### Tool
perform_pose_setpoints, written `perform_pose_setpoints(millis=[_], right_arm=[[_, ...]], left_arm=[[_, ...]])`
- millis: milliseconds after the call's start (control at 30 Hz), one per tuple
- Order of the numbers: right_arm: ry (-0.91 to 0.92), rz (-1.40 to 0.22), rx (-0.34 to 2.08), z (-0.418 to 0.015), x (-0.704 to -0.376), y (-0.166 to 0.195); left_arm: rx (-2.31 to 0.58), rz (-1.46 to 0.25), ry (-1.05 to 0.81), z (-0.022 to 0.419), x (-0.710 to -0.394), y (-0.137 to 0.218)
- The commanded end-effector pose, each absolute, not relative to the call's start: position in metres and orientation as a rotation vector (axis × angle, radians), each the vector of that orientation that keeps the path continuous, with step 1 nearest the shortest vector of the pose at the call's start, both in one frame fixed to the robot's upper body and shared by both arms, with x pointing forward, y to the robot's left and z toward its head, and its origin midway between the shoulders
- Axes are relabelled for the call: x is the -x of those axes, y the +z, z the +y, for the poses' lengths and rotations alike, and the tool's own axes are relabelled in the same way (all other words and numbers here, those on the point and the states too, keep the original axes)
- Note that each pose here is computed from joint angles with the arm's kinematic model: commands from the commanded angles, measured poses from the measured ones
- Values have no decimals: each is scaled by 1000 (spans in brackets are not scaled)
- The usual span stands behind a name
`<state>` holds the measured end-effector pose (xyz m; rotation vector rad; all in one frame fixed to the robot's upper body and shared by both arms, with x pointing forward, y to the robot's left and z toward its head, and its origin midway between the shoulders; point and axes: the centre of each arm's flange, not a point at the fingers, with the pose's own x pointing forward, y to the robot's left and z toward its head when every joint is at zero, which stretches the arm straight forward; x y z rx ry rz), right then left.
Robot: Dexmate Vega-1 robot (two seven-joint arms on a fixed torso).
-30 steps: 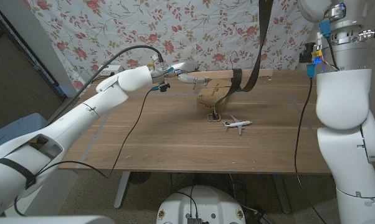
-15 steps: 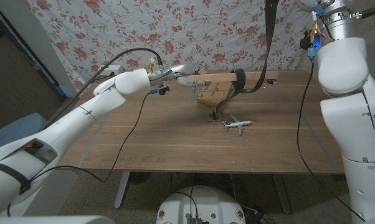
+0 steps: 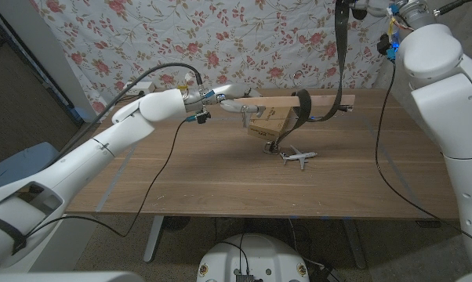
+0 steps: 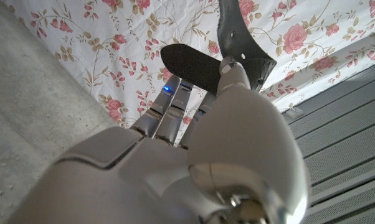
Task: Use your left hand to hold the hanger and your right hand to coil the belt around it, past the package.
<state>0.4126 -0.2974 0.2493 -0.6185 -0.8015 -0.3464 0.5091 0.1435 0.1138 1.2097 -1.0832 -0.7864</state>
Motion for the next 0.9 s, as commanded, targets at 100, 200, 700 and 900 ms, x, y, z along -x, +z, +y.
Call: perform_pose_setpoints(millis=[100, 200, 700, 900], right_arm=[[-220, -618, 576, -313, -500, 255], [-216, -573, 574, -320, -515, 248], [-305, -433, 463, -384, -538, 197], [-324, -378, 424, -403, -544, 170]], left_arm=[[-1173, -1079, -815, 149, -492, 114], [-1170, -1073, -805, 152, -488, 114], [-1123, -1048, -783, 170, -470, 116], [-1080, -1081, -777, 172, -465, 119]])
